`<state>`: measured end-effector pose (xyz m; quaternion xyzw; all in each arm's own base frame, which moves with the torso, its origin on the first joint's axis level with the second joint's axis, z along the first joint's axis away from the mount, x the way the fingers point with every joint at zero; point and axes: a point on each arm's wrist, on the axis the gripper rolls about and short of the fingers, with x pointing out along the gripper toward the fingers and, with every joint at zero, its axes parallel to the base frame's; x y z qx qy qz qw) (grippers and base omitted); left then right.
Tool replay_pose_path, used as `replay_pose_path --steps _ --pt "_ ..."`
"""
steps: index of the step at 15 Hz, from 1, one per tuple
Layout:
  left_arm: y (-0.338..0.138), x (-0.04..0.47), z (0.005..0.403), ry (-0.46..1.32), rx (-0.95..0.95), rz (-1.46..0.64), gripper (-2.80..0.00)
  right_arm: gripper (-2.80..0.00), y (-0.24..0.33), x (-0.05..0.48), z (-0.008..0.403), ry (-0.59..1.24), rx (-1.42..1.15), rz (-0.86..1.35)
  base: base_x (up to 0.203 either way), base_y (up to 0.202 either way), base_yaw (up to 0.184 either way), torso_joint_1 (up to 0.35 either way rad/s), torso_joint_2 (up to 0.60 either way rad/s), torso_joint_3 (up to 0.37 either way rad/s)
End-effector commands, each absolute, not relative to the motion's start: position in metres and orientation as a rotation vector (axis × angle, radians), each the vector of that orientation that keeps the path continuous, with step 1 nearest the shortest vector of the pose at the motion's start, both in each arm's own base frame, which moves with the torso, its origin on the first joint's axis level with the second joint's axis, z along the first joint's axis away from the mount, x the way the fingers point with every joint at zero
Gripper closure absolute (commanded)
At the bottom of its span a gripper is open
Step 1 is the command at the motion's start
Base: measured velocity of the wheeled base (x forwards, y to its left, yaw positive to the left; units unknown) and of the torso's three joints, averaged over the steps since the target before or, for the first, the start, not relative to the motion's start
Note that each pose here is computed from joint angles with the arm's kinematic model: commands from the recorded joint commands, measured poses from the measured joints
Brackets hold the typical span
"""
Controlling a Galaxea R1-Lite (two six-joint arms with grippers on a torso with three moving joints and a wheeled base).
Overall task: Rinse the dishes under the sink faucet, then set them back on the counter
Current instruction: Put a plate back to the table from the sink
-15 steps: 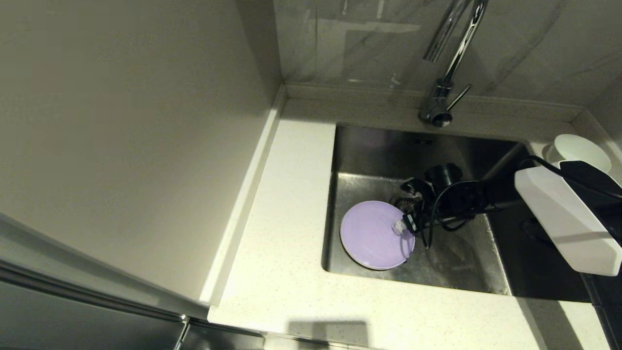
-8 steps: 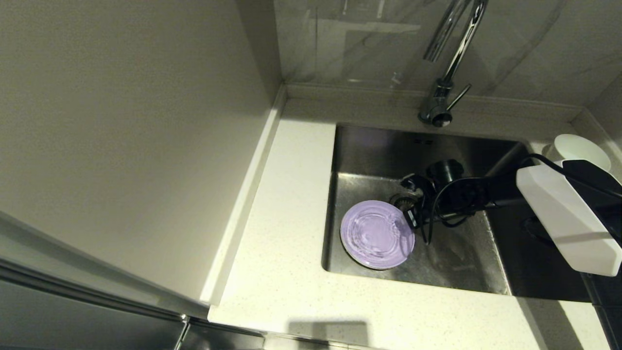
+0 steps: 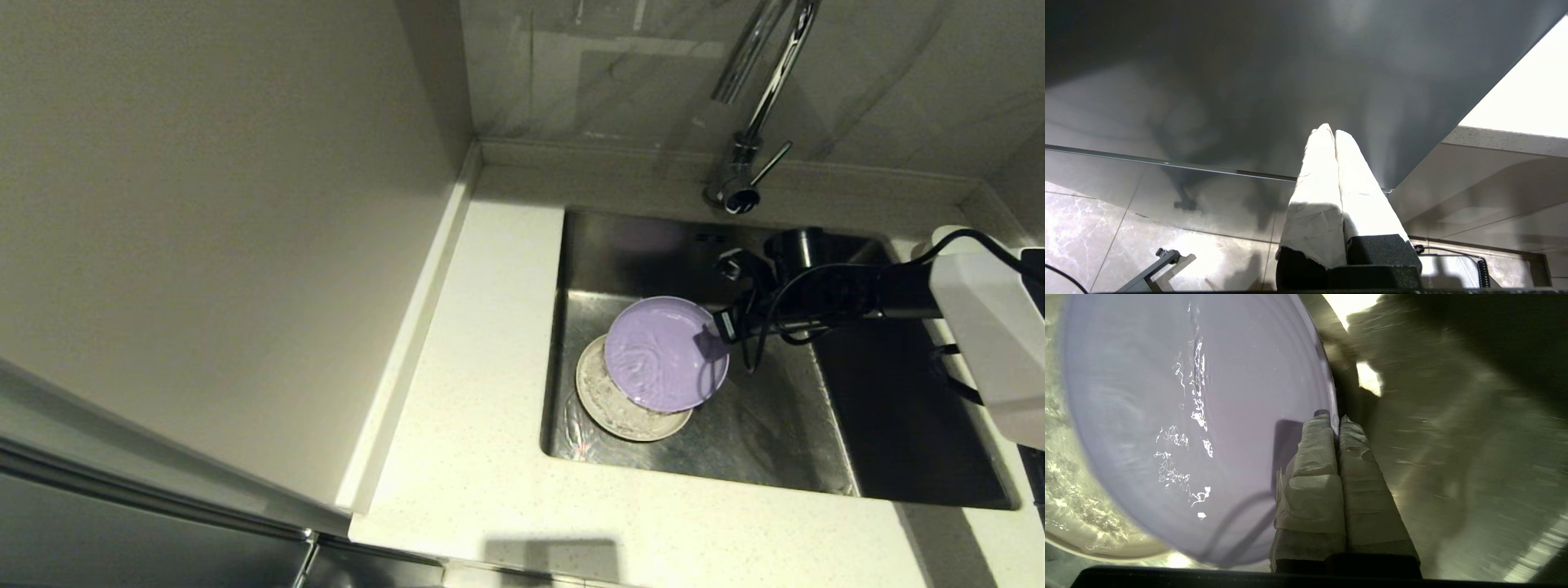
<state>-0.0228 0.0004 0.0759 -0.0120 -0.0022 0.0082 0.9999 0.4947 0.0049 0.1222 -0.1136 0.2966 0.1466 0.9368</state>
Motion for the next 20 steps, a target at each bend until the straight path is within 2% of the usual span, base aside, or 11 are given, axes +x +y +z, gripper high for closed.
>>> replay_pose_path --steps 1,6,10,20 --pt "0.000 -0.023 0.076 -0.006 -0.025 0.017 0.00 0.00 -0.016 0.486 0.152 0.551 -0.229 0.255 0.000 0.000 0.000 0.000 0.00 0.000" --pt "0.000 -0.023 0.076 -0.006 -0.025 0.017 0.00 0.00 -0.051 0.455 0.201 0.481 -0.210 0.174 0.000 0.000 0.000 0.000 0.00 0.000" --pt "0.000 -0.023 0.076 -0.006 -0.025 0.017 0.00 0.00 -0.070 0.415 0.214 0.475 -0.192 0.136 0.000 0.000 0.000 0.000 0.00 0.000" --pt "0.000 -0.023 0.076 -0.006 -0.025 0.017 0.00 0.00 -0.104 0.325 0.277 0.106 -0.273 -0.050 0.000 0.000 0.000 0.000 0.00 0.000"
